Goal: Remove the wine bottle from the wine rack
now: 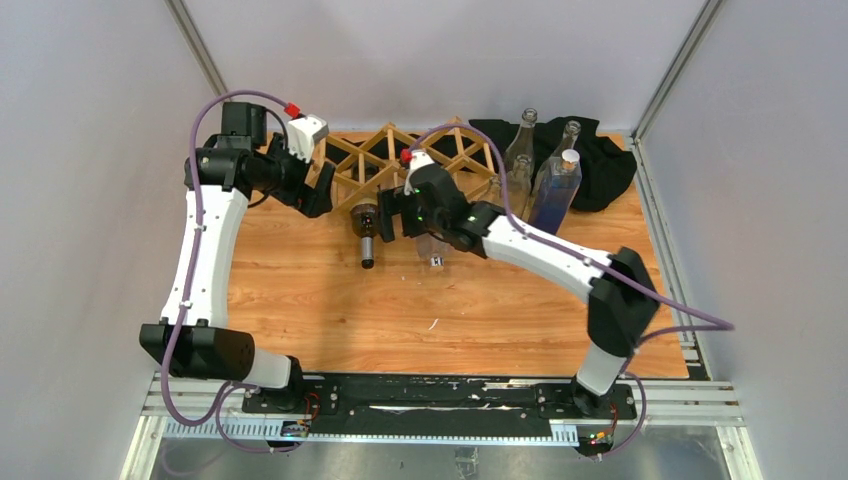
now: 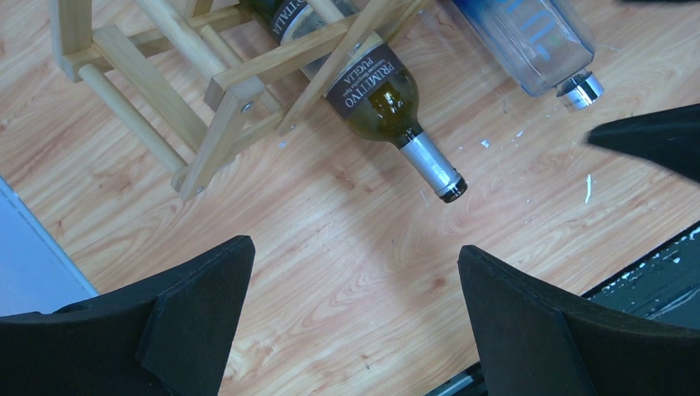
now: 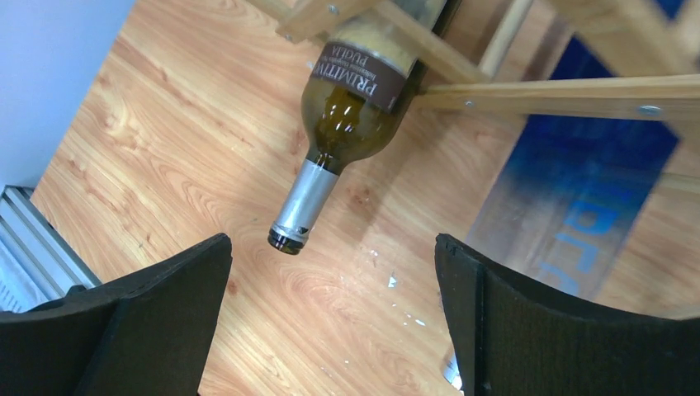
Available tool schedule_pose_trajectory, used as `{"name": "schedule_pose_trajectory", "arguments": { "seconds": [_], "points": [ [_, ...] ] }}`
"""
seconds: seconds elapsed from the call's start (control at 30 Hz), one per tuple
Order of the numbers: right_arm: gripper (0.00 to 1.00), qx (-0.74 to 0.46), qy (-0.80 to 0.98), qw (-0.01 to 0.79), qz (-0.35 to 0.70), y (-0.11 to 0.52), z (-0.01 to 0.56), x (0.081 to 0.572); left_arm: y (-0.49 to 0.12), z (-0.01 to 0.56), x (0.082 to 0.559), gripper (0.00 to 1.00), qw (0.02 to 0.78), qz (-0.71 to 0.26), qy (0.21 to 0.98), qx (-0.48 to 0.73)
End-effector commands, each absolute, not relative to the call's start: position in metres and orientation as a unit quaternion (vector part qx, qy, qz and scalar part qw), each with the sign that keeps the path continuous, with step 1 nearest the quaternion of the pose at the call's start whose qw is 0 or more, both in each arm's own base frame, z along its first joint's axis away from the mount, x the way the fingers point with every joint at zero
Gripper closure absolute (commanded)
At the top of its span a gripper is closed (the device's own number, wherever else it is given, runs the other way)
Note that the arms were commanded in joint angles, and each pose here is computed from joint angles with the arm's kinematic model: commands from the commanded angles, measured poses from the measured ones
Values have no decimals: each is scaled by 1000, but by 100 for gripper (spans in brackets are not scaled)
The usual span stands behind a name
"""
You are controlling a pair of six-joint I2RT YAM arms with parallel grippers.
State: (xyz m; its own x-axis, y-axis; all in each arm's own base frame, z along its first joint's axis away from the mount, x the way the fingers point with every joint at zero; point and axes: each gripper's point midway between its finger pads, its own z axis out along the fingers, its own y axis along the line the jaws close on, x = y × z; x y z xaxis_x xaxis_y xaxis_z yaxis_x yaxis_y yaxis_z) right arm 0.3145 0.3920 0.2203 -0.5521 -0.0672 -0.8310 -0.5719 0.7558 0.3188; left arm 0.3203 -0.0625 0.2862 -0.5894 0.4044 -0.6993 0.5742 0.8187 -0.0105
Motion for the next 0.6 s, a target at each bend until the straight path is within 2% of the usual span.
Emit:
{"name": "schedule_pose_trajectory", "arguments": {
  "seconds": [0.0, 0.17, 0.37, 0.57],
  "points": [
    [4, -194, 848, 381, 312, 429, 213, 308, -61, 290, 311, 0, 365, -123, 879, 283],
    [4, -200, 870, 352, 281, 449, 174, 314, -60, 286, 309, 0, 362, -127, 879, 282],
    [9, -183, 887, 340, 253, 459, 135, 326, -59, 284, 308, 0, 360, -127, 880, 284],
    [9, -177, 893, 335, 242, 470, 117, 336, -62, 284, 306, 0, 359, -134, 878, 285]
  ]
}}
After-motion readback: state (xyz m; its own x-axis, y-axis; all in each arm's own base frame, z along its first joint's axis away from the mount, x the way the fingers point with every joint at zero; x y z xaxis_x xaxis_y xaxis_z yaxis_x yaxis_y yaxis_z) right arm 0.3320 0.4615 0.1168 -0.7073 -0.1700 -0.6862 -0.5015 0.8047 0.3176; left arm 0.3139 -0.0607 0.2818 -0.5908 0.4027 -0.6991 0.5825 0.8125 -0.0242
